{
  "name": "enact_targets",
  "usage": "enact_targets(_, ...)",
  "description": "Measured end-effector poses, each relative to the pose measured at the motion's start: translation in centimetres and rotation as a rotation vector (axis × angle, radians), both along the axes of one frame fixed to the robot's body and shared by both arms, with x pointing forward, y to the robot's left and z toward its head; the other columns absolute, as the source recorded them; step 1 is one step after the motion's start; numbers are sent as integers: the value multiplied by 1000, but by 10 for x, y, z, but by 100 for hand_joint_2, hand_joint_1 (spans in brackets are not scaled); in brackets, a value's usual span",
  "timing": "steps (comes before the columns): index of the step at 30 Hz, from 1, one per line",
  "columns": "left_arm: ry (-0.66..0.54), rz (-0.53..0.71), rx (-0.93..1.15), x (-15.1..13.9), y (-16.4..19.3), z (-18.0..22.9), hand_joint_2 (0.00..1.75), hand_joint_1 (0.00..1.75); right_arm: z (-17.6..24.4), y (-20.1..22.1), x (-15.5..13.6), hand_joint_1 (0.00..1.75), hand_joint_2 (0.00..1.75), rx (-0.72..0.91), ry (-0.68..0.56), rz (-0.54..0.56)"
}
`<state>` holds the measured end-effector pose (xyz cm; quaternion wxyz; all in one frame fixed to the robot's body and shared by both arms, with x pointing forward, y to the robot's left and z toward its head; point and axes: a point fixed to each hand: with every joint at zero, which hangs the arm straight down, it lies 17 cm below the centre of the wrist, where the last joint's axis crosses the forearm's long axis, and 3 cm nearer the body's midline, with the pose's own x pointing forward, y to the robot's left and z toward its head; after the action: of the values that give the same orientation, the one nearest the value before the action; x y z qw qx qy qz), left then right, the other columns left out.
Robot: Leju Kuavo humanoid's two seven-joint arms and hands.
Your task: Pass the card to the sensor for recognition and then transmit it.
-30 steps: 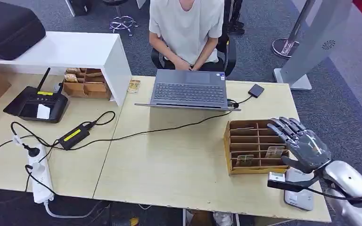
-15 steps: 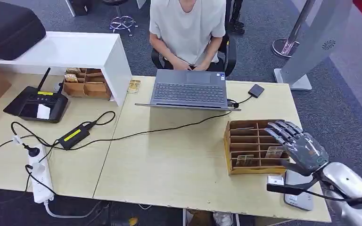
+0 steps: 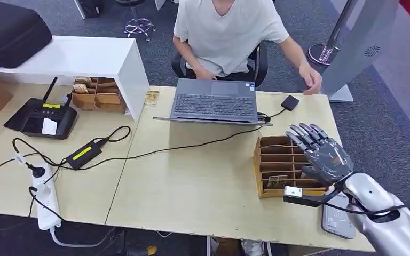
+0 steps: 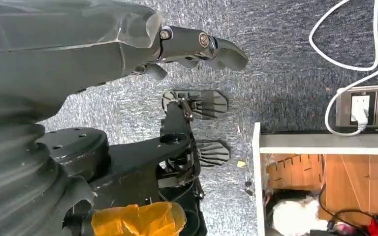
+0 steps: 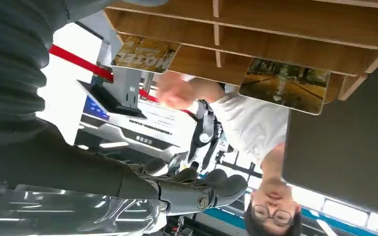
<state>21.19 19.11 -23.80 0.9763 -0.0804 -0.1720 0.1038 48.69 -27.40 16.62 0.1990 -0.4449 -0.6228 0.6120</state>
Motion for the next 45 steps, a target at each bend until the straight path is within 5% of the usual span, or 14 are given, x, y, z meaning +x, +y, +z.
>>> enact_targets(20,9,-13,-17,3,-15,3,175,0,29,49,19,0,175,42,-91,37)
enact_targets(45,5,-12,-23,7,-16,5,175,0,12,21,40,0,175,3,-55,-42)
